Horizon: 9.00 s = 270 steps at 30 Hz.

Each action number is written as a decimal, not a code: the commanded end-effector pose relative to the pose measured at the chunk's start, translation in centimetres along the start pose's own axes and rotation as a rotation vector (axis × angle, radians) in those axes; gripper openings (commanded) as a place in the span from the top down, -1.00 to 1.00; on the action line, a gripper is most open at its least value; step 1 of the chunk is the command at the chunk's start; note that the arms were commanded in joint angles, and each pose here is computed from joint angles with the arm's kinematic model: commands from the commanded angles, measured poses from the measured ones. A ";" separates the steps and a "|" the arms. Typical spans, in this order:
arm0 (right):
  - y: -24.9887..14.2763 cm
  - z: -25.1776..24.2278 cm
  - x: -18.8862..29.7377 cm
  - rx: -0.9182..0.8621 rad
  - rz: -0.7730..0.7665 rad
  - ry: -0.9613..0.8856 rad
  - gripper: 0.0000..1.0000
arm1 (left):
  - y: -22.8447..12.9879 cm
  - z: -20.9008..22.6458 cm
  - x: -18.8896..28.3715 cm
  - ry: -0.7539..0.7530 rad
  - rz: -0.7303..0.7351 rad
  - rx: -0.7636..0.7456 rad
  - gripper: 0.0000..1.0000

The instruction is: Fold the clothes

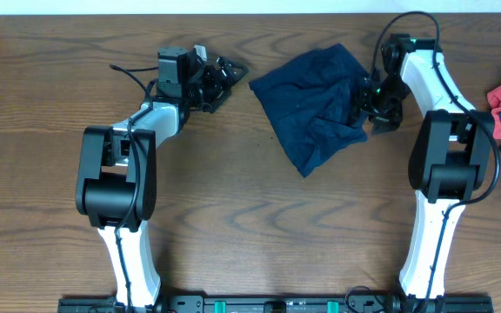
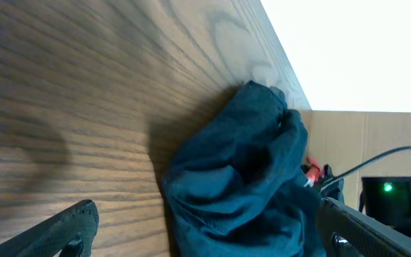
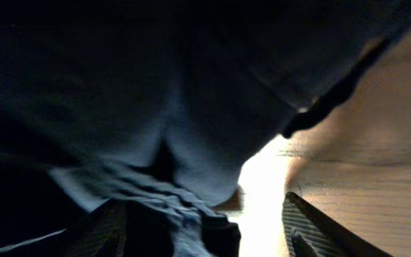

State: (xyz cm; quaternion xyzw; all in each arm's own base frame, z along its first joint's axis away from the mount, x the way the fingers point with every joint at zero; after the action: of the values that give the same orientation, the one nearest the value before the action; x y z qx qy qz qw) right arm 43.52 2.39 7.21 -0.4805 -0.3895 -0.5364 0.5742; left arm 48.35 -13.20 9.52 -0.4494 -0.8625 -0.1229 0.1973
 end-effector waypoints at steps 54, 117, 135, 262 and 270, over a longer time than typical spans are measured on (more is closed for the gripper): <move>1.8 -1.3 18.0 0.162 -0.532 0.089 -0.99 | -2.8 -1.4 -2.1 -0.030 0.075 0.049 -0.70; 1.4 -0.5 18.1 0.199 -0.528 0.153 -0.98 | -11.1 -14.4 13.0 0.312 -0.075 -0.354 0.88; 1.8 -0.7 18.3 0.200 -0.548 0.117 -0.98 | -13.6 -18.3 23.7 0.482 -0.124 -0.364 0.88; 0.8 -10.9 20.6 -0.048 -0.618 0.048 -0.99 | -18.4 -22.8 2.2 0.126 0.551 -0.473 0.88; -0.7 -14.1 25.0 -0.101 -0.721 0.012 -0.99 | -21.5 -22.9 -2.4 -0.065 0.749 -0.405 0.88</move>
State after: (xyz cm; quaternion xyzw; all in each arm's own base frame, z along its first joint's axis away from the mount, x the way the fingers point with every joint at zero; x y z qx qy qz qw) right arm 45.39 -15.06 25.51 -0.3466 -0.4922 -0.7111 0.3633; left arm 38.67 -34.66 26.68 -0.7196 -0.6304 -0.2534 0.1434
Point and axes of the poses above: each gripper's point midway between its finger pads, its own x axis back along the fingers, its own z axis along the line the jaws close on, y = z × x, the point moved 6 cm from there along x, back along the fingers, and after that the axes turned 8 degrees about x, right-handed, at the moved point
